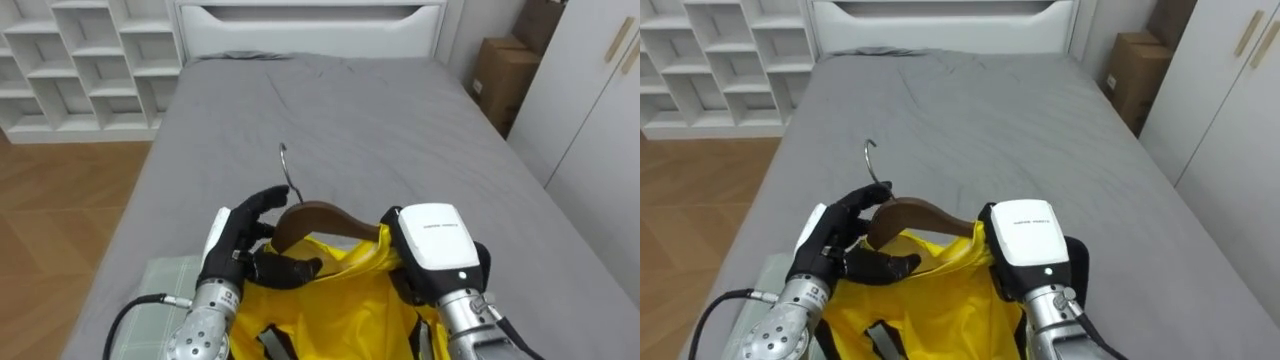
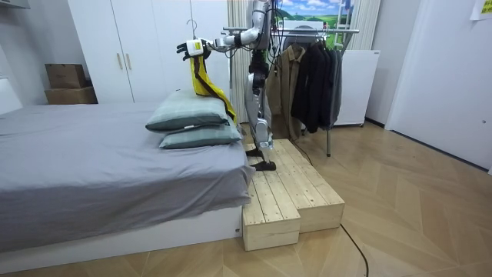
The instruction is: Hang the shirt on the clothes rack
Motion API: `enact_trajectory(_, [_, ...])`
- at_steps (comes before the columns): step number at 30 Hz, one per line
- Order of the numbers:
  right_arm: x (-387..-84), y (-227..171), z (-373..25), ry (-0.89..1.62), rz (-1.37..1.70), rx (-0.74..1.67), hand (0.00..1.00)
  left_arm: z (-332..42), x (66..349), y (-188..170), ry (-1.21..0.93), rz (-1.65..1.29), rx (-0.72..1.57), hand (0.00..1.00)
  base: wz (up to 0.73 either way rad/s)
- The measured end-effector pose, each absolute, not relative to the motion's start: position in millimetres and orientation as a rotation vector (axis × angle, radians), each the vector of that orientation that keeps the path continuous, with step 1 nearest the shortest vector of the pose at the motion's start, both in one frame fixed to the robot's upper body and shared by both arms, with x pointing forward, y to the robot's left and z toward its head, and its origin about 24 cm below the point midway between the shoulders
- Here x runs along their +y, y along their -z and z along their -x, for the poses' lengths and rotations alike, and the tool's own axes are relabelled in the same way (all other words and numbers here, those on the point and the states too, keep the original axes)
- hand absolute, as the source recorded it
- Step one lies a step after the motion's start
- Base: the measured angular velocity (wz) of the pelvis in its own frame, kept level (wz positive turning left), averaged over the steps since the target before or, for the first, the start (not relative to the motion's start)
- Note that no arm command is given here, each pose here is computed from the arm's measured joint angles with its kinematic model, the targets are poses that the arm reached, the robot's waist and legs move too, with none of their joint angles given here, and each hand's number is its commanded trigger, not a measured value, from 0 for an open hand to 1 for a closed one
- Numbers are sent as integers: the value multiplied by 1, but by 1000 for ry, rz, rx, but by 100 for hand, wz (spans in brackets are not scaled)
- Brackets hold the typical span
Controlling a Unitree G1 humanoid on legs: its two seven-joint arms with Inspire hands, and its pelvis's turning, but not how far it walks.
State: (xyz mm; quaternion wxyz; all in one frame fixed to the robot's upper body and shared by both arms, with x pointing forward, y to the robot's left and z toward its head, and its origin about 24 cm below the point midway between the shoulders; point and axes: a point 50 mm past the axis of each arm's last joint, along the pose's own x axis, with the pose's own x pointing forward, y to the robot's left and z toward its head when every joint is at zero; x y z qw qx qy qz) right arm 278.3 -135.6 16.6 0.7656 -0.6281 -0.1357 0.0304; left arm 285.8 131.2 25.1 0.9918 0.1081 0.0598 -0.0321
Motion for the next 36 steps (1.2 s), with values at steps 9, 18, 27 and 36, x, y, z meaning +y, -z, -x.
enact_trajectory(9, [-137,-15,-278,-74,1377,-280,100,-285,130,-23,93,-223,129,0,0])
enact_trajectory(18, [-140,-14,-278,-72,1362,-263,100,-285,133,-21,99,-234,138,0,0])
enact_trajectory(27, [-156,4,-272,-106,1388,-177,100,-285,144,-21,124,-220,158,0,0])
enact_trajectory(36, [-164,3,-271,-111,1426,-198,100,-285,147,-20,151,-234,165,0,0])
